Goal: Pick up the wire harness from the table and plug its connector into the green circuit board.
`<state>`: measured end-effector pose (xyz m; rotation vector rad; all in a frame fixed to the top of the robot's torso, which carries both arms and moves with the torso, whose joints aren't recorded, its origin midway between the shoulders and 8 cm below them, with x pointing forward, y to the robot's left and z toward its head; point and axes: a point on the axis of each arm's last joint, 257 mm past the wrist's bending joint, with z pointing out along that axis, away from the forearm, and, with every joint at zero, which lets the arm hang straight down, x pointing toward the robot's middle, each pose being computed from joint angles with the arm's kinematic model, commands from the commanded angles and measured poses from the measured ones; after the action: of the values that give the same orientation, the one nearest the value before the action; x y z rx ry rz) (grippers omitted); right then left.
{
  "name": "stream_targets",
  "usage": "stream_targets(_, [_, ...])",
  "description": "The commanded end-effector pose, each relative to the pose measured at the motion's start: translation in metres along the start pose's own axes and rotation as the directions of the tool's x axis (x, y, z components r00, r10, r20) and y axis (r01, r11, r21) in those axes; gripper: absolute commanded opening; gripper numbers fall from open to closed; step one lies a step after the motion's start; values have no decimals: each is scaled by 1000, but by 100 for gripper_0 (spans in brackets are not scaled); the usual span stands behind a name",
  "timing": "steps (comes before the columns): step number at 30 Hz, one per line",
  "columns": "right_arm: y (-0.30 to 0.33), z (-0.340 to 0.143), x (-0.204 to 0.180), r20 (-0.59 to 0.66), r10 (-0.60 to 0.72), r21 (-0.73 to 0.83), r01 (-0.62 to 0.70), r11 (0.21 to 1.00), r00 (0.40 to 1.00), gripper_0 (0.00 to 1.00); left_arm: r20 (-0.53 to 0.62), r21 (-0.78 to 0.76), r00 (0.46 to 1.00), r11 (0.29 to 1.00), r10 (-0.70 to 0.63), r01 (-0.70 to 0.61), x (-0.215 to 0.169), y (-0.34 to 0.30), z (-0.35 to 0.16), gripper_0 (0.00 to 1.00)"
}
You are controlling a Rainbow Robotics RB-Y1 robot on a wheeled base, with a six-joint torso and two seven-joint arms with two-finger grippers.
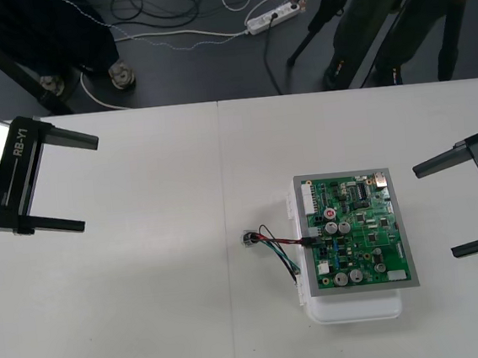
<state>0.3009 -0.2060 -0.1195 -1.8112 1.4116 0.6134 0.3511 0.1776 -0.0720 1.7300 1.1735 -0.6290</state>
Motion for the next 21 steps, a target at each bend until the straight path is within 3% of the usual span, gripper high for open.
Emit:
stream_targets(1, [-13, -18, -14, -43, -35, 22, 36, 999, 998, 100, -100, 44, 995, 999, -4, 8, 12, -18, -11, 100])
stream_targets(8, [-17, -19, -16, -34, 25, 30, -24, 999, 999, 100, -139, 42, 990, 998, -33, 40, 25, -22, -11, 100])
stream_targets(21, [-28, -17, -11, -32, 18, 61, -16, 998, 999, 100, -225, 19, 968, 992, -115, 122, 60, -31, -15, 100])
